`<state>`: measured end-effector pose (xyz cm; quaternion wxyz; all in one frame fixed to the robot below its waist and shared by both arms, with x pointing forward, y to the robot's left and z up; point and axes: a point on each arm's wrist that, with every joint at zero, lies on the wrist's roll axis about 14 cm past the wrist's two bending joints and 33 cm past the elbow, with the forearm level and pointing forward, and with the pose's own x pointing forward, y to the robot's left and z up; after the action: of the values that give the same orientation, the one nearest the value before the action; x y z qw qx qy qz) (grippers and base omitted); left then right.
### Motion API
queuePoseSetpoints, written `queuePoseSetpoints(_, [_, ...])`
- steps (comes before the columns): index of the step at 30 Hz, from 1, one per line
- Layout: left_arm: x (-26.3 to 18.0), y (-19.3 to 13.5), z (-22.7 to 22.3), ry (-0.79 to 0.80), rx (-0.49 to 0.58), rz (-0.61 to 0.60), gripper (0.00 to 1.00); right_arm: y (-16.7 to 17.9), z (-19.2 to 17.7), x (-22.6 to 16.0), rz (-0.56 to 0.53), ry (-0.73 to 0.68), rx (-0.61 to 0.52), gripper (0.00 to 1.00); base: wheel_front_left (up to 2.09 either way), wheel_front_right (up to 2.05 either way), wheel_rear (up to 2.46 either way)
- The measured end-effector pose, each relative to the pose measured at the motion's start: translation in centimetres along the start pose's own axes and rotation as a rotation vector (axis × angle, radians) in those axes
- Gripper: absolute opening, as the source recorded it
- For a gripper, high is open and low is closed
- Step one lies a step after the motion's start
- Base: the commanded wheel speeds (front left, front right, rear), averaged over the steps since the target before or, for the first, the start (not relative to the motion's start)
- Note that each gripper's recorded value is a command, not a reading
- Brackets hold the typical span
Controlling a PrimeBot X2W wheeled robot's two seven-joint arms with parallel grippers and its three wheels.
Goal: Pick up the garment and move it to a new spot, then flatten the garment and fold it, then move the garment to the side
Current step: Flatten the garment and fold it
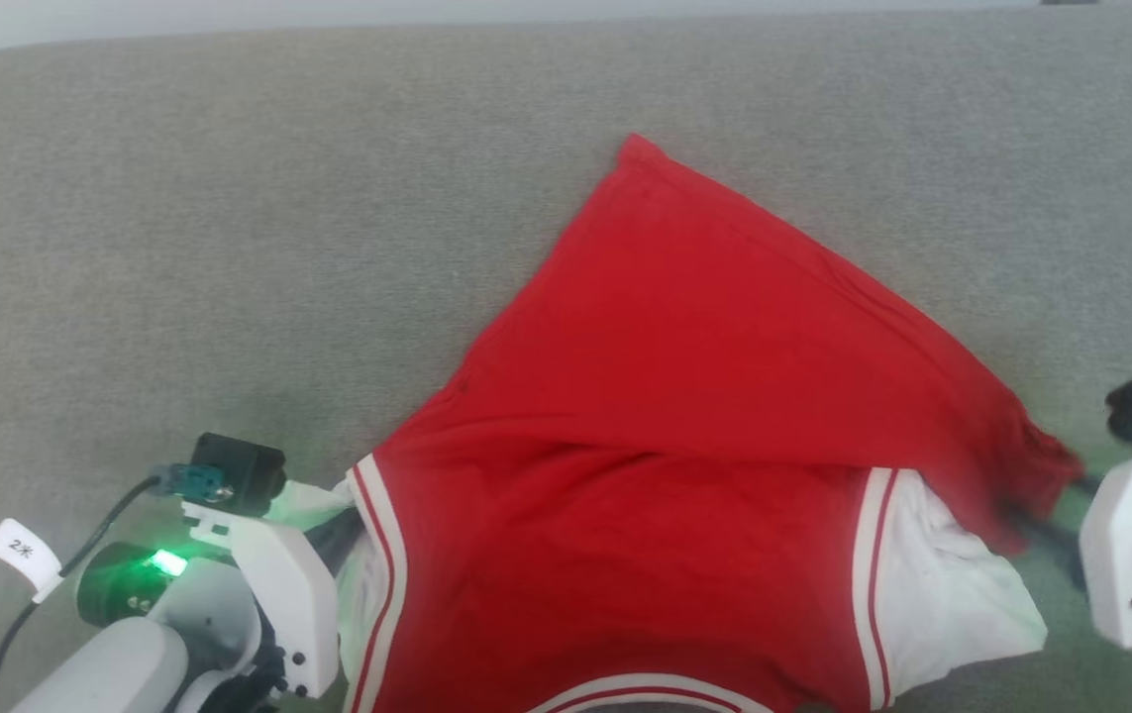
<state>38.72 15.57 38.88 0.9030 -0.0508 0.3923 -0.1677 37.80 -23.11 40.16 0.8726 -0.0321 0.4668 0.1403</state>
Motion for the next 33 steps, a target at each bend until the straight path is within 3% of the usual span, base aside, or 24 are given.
queuePoseSetpoints(9, [-0.9,0.0,-0.9,-0.003,-0.028,0.006,0.0,3.1,8.8,-0.5,0.039,-0.186,-0.162,1.0,0.0,0.0,0.0])
queuePoseSetpoints(19, [-1.4,0.5,-1.2,-0.016,-0.052,0.021,0.0,8.9,18.4,3.5,0.153,-0.353,-0.304,1.0,0.0,0.0,0.0])
queuePoseSetpoints(26, [-1.2,0.7,-1.3,-0.016,-0.066,0.026,0.0,11.2,21.6,7.7,0.177,-0.337,-0.364,1.0,0.0,0.0,0.0])
queuePoseSetpoints(33, [-0.7,0.9,-1.6,-0.015,-0.084,0.029,0.0,12.0,21.4,13.2,0.162,-0.184,-0.415,1.0,0.0,0.0,0.0])
